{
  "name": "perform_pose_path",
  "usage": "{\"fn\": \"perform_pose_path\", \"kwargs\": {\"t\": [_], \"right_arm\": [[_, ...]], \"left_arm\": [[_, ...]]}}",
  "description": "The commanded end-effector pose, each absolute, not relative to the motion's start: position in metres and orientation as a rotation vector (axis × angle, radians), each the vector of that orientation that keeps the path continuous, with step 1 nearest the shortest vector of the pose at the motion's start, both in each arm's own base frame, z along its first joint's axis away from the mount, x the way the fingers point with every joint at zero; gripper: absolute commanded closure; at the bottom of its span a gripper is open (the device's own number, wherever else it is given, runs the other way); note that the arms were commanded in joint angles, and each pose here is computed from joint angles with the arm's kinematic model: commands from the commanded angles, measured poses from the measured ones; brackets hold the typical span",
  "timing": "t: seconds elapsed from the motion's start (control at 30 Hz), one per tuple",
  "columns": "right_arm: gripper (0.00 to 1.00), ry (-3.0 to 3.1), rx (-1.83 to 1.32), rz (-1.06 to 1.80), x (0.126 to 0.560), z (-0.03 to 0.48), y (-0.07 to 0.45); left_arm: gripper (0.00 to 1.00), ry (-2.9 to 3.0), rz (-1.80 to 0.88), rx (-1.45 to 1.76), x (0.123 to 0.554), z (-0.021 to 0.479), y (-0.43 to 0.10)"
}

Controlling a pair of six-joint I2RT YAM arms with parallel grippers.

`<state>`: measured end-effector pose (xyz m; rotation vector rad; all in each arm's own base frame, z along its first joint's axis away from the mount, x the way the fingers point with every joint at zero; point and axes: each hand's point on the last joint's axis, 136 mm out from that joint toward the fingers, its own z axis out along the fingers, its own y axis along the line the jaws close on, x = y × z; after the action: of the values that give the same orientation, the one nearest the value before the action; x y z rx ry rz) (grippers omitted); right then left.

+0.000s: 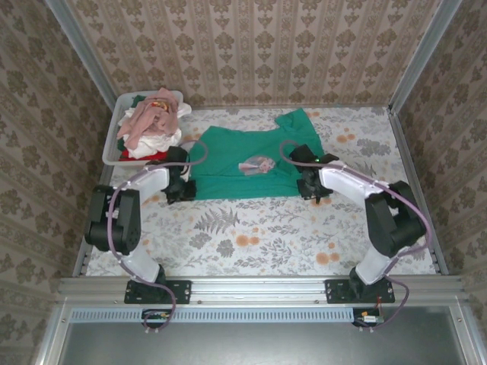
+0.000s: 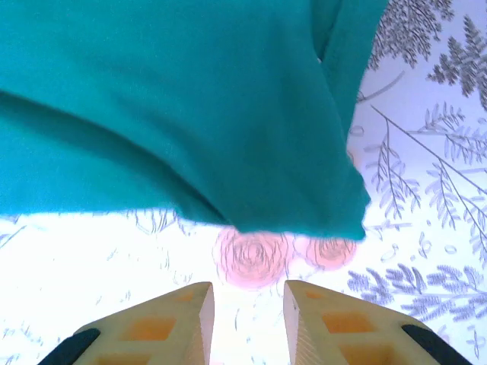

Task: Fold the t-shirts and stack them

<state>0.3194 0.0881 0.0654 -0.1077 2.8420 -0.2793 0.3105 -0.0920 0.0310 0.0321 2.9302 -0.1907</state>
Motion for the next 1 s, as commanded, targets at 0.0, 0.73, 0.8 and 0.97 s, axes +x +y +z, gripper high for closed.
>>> {"fn": "perform_pose_path", "kwargs": {"t": [0.0, 0.73, 0.8, 0.97], "right_arm": [[0.66, 2.894, -0.124, -0.204, 0.293, 0.066, 0.088], [0.49, 2.811, -0.193, 0.024, 0.417, 0.056, 0.190], [0.54, 2.829, -0.172, 0.016, 0.417, 0.048, 0.190], [0.62, 2.879, -0.137, -0.018, 0.424, 0.025, 0.192]], "left_arm": [[0.67, 2.958, -0.211, 0.012, 0.285, 0.034, -0.088], [0.37, 2.717, -0.382, 0.257, 0.368, 0.098, -0.173], [0.38, 2.756, -0.400, 0.234, 0.363, 0.079, -0.172], [0.38, 2.835, -0.396, 0.129, 0.336, 0.043, -0.144]]}}
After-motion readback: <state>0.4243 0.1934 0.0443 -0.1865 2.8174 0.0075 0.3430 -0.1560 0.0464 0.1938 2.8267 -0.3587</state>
